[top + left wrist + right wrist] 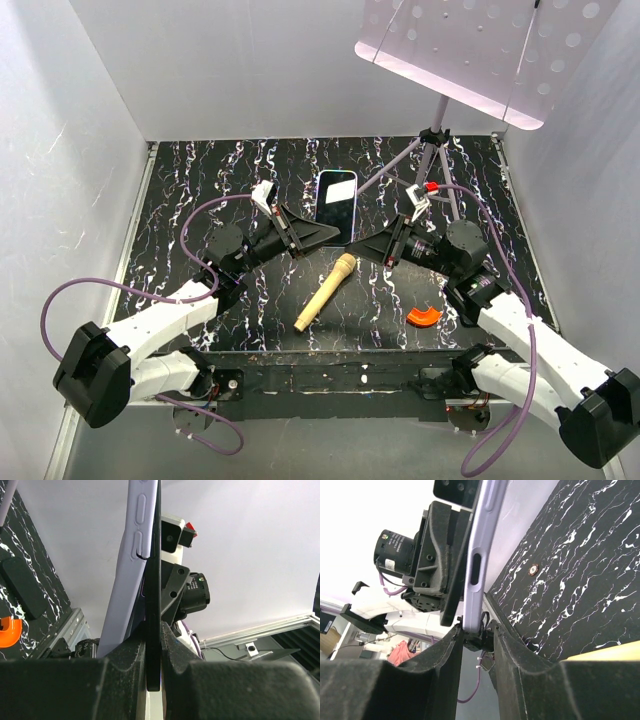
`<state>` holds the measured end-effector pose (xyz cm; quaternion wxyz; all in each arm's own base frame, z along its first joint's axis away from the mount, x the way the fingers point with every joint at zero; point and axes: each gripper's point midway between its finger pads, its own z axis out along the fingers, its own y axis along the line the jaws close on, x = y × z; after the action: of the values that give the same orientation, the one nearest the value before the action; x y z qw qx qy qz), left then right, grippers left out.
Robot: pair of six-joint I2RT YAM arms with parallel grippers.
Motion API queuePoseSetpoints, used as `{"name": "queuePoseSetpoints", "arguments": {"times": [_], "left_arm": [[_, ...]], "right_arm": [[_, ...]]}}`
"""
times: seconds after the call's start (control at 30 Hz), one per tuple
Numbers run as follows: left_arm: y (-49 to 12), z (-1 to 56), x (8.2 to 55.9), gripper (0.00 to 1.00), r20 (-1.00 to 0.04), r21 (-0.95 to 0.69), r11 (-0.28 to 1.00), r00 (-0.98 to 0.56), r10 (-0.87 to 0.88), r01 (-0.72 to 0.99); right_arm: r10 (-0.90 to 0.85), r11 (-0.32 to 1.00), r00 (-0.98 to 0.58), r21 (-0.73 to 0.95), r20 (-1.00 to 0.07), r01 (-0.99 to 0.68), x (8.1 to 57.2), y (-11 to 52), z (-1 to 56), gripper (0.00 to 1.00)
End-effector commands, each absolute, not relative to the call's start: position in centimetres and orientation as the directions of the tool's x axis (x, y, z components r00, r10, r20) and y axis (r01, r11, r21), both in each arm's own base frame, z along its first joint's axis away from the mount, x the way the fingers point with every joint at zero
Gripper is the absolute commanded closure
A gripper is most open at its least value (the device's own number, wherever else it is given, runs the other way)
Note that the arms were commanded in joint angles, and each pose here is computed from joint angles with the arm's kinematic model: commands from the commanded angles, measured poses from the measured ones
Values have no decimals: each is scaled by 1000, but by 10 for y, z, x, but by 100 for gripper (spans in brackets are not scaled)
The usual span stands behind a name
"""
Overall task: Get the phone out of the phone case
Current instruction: Remove the phone case from the phone.
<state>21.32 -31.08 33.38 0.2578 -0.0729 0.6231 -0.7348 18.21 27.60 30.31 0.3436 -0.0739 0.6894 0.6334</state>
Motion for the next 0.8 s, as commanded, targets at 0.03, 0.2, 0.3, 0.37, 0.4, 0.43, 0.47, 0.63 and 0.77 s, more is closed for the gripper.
{"name": "queuePoseSetpoints", "arguments": {"times": [0.03, 0.2, 0.3, 0.37, 0.4, 0.43, 0.47, 0.63, 0.77], "left_arm": [[-303, 377, 197, 100, -262, -899, -198, -842, -471, 390], [-305, 375, 193, 100, -255, -899, -216, -856, -450, 382], [-307, 374, 190, 100, -245, -897, -243, -872, -424, 370], [-309, 376, 187, 100, -238, -893, -266, -883, -405, 363], [-311, 376, 184, 100, -238, -892, -275, -889, -391, 359], [-311, 375, 184, 100, -235, -892, -279, -893, -385, 355], [-312, 373, 183, 100, -232, -895, -278, -896, -378, 350], [-312, 356, 182, 100, -271, -907, -207, -884, -381, 367], [-313, 331, 191, 100, -388, -905, -16, -839, -381, 425]], "right_arm": [[388, 176, -714, 807, -583, -563, 191, 277, 321, 64], [382, 185, -720, 811, -579, -554, 199, 282, 319, 75], [372, 240, -718, 809, -588, -537, 208, 283, 306, 87], [388, 425, -693, 786, -607, -450, 227, 268, 281, 99], [412, 606, -652, 726, -636, -326, 243, 246, 259, 99], [410, 767, -617, 621, -671, -165, 253, 214, 239, 99], [390, 865, -583, 500, -713, -33, 259, 181, 225, 99], [313, 944, -532, 318, -787, 87, 256, 131, 213, 99], [293, 941, -563, 338, -773, 25, 243, 135, 196, 99]]}}
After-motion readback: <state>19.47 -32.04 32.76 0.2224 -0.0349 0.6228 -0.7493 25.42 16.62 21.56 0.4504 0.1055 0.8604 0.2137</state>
